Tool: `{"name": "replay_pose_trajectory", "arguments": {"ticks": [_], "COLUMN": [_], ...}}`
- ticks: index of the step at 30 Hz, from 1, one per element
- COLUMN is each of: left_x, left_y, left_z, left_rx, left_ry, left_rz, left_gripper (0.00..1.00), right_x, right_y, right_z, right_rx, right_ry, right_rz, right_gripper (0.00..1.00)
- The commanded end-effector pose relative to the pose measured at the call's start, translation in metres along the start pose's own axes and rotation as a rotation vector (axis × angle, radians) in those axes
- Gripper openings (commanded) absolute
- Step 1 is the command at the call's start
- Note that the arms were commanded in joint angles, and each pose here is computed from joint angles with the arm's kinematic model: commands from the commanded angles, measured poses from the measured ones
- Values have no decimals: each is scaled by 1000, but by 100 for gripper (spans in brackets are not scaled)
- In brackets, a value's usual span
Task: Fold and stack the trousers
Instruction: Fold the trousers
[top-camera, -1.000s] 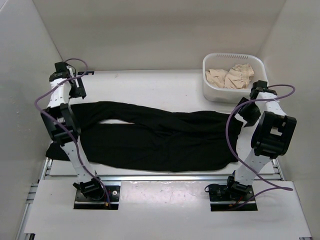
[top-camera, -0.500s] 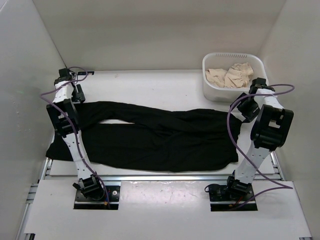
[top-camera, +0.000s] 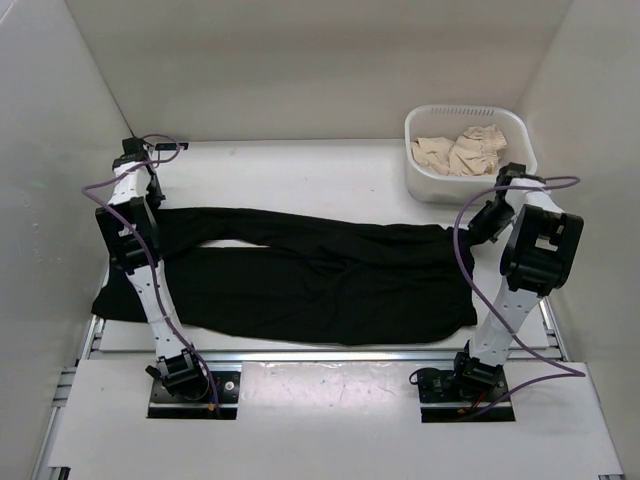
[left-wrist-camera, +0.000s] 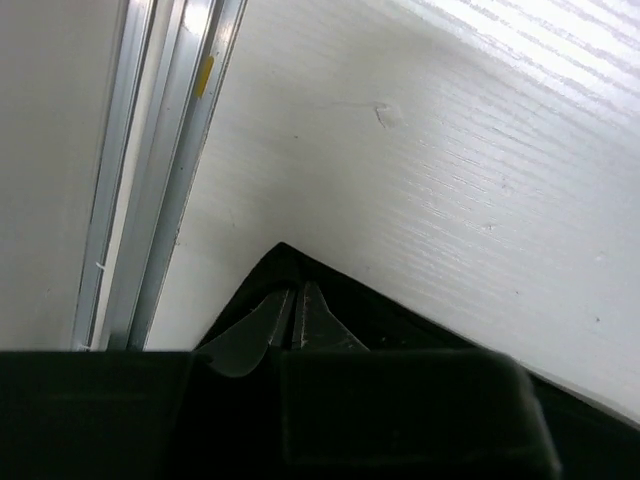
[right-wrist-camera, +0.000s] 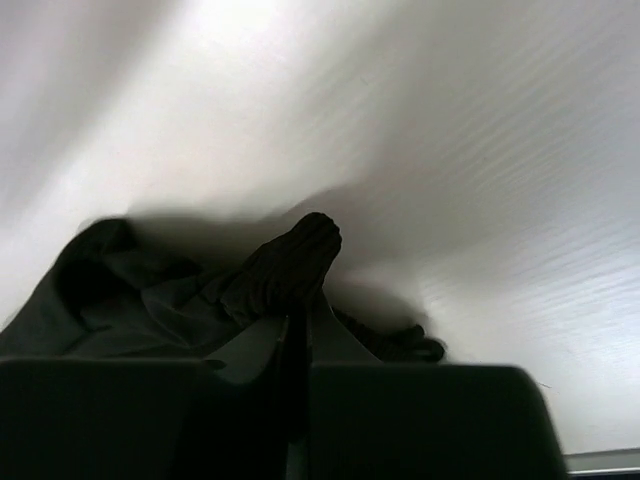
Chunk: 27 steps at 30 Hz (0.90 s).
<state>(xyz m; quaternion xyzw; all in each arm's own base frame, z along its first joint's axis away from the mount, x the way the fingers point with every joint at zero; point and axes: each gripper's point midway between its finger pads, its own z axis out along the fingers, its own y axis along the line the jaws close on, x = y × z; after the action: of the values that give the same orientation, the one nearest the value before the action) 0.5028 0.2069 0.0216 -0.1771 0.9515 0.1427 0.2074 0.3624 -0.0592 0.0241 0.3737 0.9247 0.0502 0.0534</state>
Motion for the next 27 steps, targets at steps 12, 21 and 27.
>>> {"name": "replay_pose_trajectory", "arguments": {"ticks": [12, 21, 27], "left_x": [-126, -136, -30], "left_y": [59, 81, 91], "left_z": [-208, -281, -217], "left_rx": [-105, -132, -185], "left_ry": [-506, -651, -395], "left_rz": [-137, -190, -151], "left_gripper": [14, 14, 14], "right_x": [-81, -65, -25], "right_y": [-6, -13, -10], "right_z": [-138, -136, -106], "right_rx": [5, -68, -152], "right_ry": [-376, -345, -218], "right_rz": [-179, -160, -170], "right_gripper": [0, 0, 0]}}
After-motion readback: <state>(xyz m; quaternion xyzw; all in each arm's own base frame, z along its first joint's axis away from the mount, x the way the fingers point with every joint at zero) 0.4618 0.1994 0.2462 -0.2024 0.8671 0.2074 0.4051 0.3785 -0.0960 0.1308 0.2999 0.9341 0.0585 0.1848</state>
